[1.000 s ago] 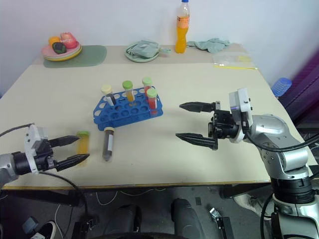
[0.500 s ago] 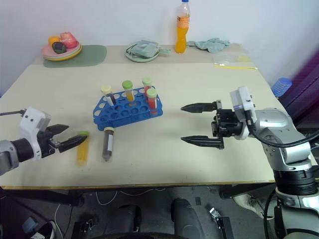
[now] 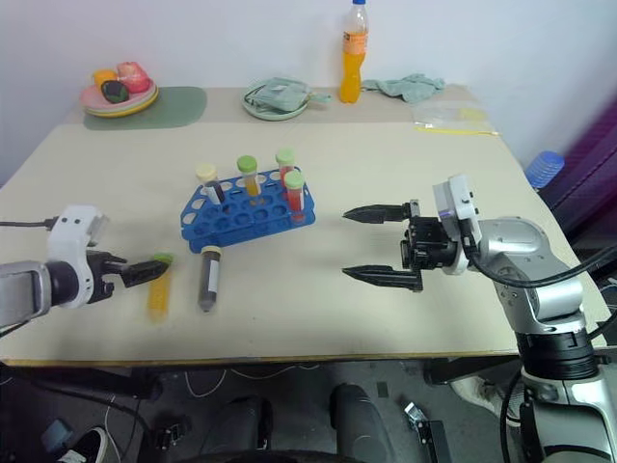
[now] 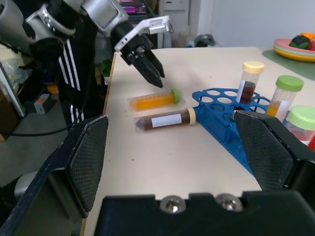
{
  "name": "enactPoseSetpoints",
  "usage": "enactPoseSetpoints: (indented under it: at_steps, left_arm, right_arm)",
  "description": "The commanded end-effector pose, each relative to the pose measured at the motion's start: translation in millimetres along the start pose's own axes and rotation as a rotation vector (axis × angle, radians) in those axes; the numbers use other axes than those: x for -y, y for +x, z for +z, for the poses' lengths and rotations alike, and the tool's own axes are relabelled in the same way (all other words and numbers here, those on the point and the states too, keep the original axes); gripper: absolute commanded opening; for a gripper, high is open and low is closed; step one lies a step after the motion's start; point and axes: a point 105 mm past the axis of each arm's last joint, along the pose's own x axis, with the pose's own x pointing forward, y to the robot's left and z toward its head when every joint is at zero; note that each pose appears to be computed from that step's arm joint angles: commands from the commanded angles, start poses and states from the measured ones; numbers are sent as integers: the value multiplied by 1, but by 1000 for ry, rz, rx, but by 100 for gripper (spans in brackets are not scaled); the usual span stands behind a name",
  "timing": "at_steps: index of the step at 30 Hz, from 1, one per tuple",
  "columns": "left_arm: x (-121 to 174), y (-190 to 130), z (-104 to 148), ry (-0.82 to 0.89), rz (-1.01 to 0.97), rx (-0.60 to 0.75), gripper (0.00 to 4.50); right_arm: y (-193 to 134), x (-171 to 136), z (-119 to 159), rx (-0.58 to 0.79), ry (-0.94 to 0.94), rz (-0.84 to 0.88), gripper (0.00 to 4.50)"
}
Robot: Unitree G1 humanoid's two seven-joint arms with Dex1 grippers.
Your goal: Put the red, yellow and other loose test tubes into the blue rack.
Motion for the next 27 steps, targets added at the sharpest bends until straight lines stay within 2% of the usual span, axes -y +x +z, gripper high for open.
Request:
enactPoseSetpoints:
  at_steps: [1, 5, 11, 15, 27]
  left_arm:
    - [-6, -6, 3, -14, 24, -38, 450]
    - [-16, -7, 9, -31, 70, -88, 450]
    - [-16, 10, -1, -38, 84, -186, 450]
    - [-30, 11, -1, -96, 134, -202, 450]
    - [-21, 25, -24, -142, 63, -301, 450]
  right_arm:
    - [4, -3, 3, 11, -30, 3, 448]
    - [5, -4, 2, 11, -30, -5, 448]
    - [8, -6, 1, 19, -17, -20, 448]
    - [8, -9, -1, 18, -10, -27, 448]
    - [11, -10, -1, 25, -6, -32, 448]
